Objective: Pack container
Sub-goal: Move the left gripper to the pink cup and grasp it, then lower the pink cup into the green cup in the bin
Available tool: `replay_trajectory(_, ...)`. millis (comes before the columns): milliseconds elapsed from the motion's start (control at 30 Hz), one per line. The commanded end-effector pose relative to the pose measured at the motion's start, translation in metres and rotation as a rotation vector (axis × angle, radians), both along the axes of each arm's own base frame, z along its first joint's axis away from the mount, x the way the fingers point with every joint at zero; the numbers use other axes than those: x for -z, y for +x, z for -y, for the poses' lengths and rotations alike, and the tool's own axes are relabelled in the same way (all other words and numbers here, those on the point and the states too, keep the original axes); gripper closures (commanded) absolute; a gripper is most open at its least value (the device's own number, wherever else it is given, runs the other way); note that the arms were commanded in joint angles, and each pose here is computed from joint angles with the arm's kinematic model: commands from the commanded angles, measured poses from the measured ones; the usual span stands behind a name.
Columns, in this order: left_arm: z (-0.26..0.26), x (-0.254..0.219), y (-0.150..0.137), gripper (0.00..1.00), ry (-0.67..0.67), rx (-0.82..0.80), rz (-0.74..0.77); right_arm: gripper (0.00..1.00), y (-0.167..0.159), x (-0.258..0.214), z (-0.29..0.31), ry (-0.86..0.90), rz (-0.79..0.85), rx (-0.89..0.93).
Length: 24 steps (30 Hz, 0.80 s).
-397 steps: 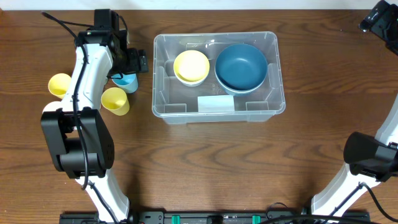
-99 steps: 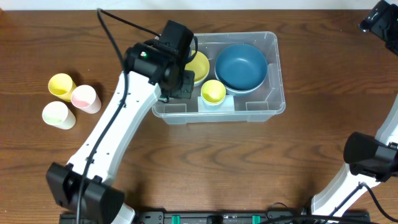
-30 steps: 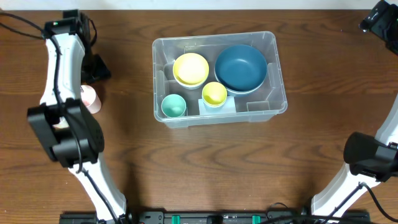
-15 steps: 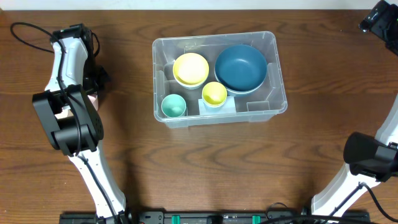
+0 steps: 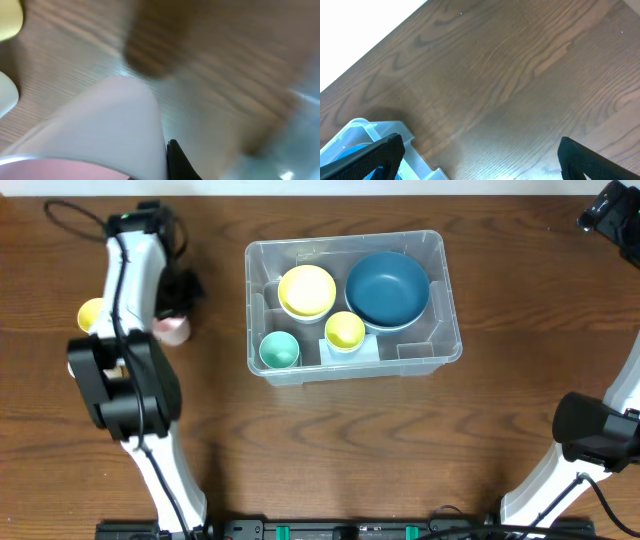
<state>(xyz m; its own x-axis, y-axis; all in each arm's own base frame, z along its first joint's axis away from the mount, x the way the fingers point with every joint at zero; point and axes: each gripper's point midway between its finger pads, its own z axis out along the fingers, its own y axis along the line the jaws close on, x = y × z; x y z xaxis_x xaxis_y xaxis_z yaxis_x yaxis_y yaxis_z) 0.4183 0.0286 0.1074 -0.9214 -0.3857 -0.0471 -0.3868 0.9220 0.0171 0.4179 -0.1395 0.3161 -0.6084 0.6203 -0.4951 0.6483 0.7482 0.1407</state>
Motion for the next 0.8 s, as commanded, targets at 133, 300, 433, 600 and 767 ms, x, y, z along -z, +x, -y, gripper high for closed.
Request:
replay_trajectory(133, 0.105, -0.137, -0.033, 0.94, -0.039, 0.354, 0.328, 0.01, 0.002, 0.003, 0.002, 0.005, -0.002, 0.017)
replay_trajectory(300, 0.162, -0.158, -0.074, 0.94, -0.065, 0.548, 0.342, 0.01, 0.002, 0.003, 0.002, 0.005, -0.002, 0.017)
replay_trajectory(433, 0.191, -0.144, -0.097, 0.94, -0.066, 0.669, 0.262, 0.01, 0.002, 0.003, 0.002, 0.005, -0.002, 0.017)
replay_trajectory(600, 0.204, -0.112, -0.110, 0.94, -0.061, 0.702, 0.170, 0.01, 0.002, 0.003, 0.002, 0.005, -0.002, 0.017)
replay_trajectory(767, 0.200, -0.077, -0.114, 0.94, -0.053, 0.669, 0.104, 0.01, 0.002, 0.003, 0.002, 0.005, -0.002, 0.017)
